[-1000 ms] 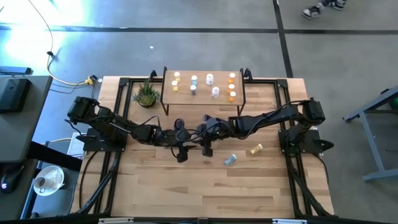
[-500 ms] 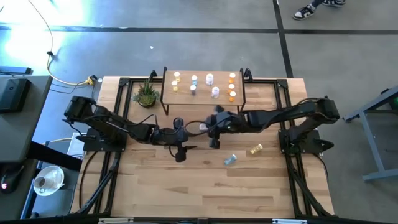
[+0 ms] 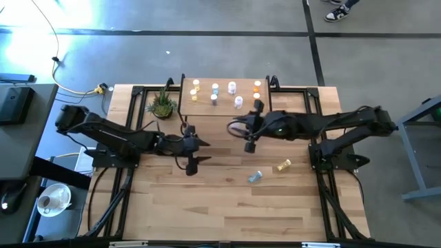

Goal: Pick and place medicine bottles onto shelf by color
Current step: Put the transparent pill bottle on the shelf

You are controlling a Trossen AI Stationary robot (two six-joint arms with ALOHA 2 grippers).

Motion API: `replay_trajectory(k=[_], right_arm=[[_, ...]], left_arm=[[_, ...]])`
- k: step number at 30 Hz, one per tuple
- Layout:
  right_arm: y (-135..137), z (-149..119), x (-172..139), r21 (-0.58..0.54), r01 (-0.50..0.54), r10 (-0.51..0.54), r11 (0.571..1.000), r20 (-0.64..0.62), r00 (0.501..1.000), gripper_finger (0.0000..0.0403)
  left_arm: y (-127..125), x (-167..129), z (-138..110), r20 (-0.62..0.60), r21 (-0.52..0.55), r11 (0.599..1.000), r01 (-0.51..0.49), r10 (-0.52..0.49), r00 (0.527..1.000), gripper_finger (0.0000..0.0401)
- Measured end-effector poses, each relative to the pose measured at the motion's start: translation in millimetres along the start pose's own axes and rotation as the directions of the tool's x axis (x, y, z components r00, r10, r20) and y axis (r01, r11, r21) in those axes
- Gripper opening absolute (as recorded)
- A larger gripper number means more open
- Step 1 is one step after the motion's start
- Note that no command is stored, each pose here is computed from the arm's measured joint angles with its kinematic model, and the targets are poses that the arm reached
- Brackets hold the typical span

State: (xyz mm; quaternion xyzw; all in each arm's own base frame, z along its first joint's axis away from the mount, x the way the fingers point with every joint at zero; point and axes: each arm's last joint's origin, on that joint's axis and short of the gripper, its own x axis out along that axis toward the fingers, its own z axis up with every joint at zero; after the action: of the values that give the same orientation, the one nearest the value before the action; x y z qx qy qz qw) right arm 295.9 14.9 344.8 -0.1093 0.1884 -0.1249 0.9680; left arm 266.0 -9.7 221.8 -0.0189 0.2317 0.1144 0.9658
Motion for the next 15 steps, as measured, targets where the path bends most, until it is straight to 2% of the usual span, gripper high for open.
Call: replay_trajectory(k=[9, 15], right_arm=[[-21.9, 19.5, -41.1, -0.010, 0.134, -0.132, 0.991, 0.128, 0.983, 0.0135], [-41.0, 36.9, -71.6, -0.006, 0.251, -0.239, 0.968, 0.281, 0.929, 0.0135]], left_arm=[[5.2, -24.9, 13.4, 0.065, 0.009, 1.000, 0.007, -0.008, 0.998, 0.0232], [8.7, -41.9, 23.1, 0.134, 0.012, 1.000, 0.013, -0.015, 0.991, 0.0231]])
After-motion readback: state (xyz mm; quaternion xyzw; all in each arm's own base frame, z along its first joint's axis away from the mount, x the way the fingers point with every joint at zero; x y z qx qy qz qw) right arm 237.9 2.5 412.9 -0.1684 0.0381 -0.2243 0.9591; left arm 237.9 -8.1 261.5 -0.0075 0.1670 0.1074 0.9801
